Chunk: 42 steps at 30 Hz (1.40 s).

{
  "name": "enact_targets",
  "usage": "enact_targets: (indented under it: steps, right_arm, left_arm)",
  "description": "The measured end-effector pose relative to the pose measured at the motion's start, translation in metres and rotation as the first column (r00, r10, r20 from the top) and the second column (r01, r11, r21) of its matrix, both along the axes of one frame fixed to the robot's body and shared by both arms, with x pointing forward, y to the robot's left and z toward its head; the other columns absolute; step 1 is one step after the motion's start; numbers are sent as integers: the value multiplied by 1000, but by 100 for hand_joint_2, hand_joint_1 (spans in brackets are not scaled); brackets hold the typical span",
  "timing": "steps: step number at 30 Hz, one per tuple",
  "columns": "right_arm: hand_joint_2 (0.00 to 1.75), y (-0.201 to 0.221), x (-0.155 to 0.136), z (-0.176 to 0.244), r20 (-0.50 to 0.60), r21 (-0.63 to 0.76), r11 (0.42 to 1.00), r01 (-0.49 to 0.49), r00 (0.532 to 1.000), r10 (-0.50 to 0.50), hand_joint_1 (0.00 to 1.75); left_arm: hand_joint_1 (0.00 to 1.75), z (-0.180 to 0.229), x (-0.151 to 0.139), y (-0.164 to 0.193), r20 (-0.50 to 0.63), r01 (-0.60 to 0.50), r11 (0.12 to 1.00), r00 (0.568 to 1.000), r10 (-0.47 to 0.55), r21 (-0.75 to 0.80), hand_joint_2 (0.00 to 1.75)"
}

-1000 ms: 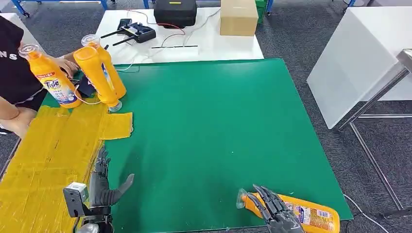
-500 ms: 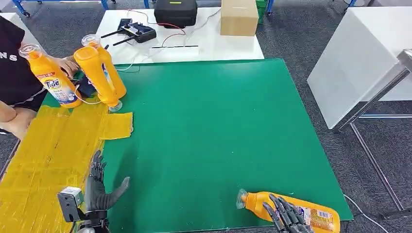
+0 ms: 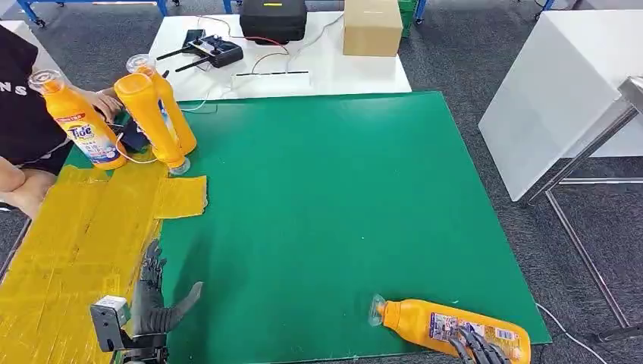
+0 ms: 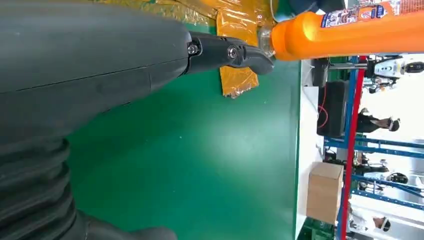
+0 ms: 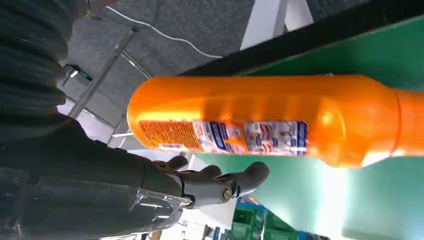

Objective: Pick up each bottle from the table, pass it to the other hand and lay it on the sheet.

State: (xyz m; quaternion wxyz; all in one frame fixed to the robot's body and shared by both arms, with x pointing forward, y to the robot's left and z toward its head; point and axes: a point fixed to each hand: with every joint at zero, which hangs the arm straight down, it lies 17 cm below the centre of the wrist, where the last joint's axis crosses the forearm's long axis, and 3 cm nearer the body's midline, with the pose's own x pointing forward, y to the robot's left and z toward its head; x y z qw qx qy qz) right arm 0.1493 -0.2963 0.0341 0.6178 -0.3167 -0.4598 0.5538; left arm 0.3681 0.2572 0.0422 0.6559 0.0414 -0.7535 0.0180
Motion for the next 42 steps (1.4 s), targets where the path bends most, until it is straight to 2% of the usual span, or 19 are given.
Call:
enact_targets:
  steps: [3, 7, 10, 17, 20, 24, 30, 37, 42]
  right_arm:
    - [175, -3, 4, -1, 18, -2, 1000, 11, 1000, -11, 0]
    - [175, -3, 30, 3, 125, -3, 1000, 7, 992, -6, 0]
    - [175, 0, 42, -2, 140, -18, 1000, -17, 990, 20, 0]
    - [175, -12, 70, -8, 205, -144, 989, -45, 976, 74, 0]
    - [175, -23, 80, -9, 227, -180, 984, -6, 973, 48, 0]
    - [175, -41, 84, -12, 230, -183, 981, 71, 973, -27, 0]
    - [175, -44, 82, -24, 183, -196, 978, 64, 983, -28, 0]
    - [175, -71, 78, -34, 162, -191, 969, 155, 979, -125, 0]
    - [175, -78, 77, -37, 159, -189, 964, 185, 975, -156, 0]
  left_arm:
    - [0, -1, 0, -1, -6, 2, 1000, 1000, -2, -1, 175]
    - [0, -2, -1, -4, -18, 8, 1000, 1000, -8, 2, 175]
    - [0, -1, -2, -7, -17, 13, 1000, 1000, -13, 5, 175]
    - [0, 5, -2, -16, -13, 30, 999, 999, -30, 12, 175]
    - [0, 5, -2, -18, -16, 32, 999, 999, -32, 12, 175]
    - [0, 5, -1, -20, -16, 35, 999, 999, -35, 12, 175]
    - [0, 6, -1, -22, -15, 41, 999, 999, -40, 11, 175]
    - [0, 7, -1, -25, -12, 50, 999, 999, -50, 7, 175]
    - [0, 7, -1, -26, -12, 51, 999, 999, -51, 7, 175]
